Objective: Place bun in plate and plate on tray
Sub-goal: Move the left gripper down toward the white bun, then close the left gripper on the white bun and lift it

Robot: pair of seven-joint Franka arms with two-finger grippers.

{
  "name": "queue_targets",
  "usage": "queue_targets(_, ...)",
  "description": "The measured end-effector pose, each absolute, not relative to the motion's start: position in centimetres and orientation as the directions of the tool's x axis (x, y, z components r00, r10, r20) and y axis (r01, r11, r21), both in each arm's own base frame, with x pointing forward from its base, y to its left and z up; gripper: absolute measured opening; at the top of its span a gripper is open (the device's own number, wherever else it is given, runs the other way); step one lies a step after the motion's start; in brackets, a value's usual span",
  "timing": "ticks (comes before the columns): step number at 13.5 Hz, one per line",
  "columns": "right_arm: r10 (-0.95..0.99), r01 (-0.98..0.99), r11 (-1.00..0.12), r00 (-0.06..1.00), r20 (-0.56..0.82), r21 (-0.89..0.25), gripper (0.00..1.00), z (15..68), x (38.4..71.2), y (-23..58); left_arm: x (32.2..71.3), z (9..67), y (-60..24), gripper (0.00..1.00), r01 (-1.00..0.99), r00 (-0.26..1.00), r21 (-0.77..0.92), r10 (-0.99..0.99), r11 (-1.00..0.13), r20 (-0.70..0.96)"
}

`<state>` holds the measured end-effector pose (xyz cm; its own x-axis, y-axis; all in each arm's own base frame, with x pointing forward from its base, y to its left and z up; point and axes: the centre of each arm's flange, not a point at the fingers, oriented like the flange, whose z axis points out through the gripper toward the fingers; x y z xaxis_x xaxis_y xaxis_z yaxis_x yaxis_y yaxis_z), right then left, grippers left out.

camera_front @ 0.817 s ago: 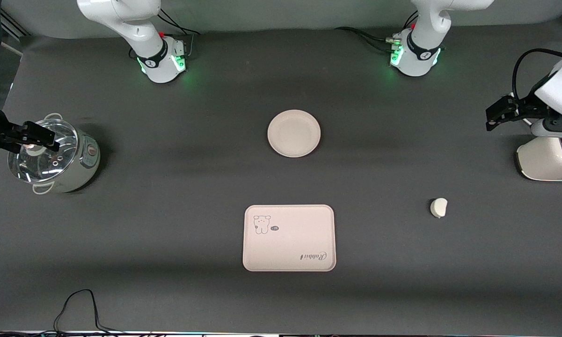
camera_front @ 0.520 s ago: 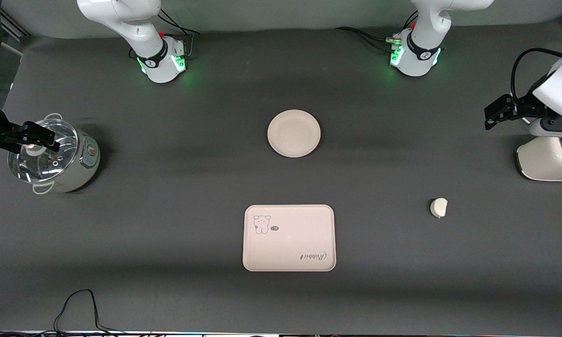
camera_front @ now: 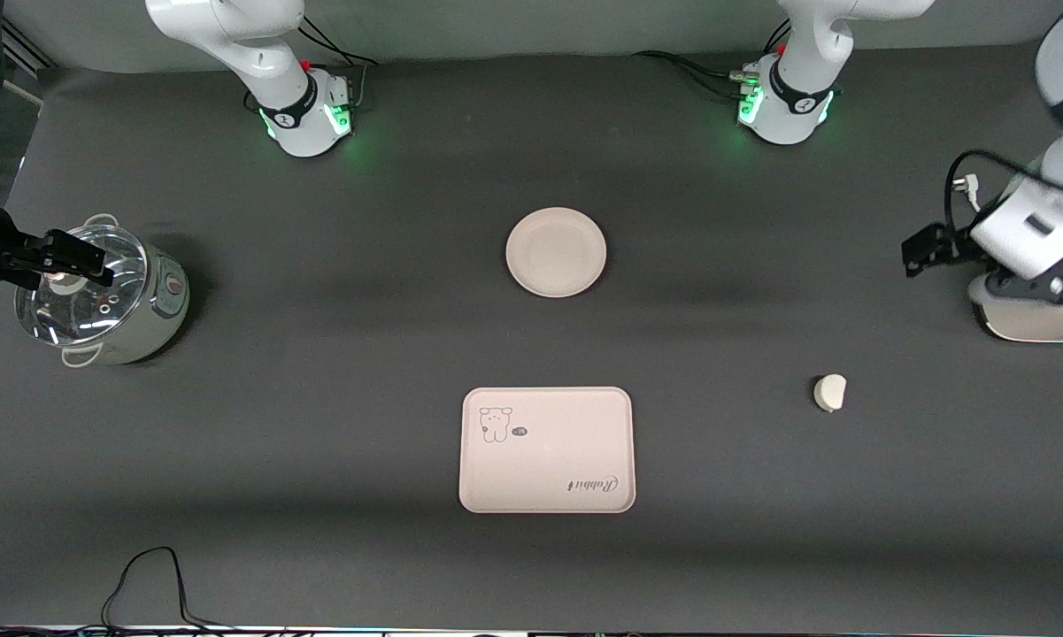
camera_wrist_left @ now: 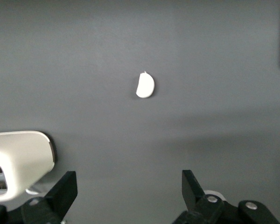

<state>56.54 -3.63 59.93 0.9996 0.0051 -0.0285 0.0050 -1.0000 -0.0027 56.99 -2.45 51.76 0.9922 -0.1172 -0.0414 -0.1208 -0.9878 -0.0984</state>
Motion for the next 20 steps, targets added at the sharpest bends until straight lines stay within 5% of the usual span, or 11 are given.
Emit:
queue_targets(9,0.005,0.005,-1.000,0.999,-0.031,-0.003,1.00,59.8,56.5,-3.6,60.3,27.9,-1.1,1.00,-0.111,0.994,-0.095,-0.111,-0.989,0.002)
queue_targets(16,0.005,0.005,-1.000,0.999,-0.032,-0.003,1.00,59.8,56.6,-3.6,60.3,19.8,-1.3,0.98,-0.079,0.996,-0.070,-0.082,-0.994,0.030)
queue_targets(20,0.005,0.005,-1.000,0.999,-0.032,-0.003,1.00,59.8,56.6,-3.6,60.2,19.4,-1.2,0.52,-0.051,0.998,-0.051,-0.053,-0.997,0.030)
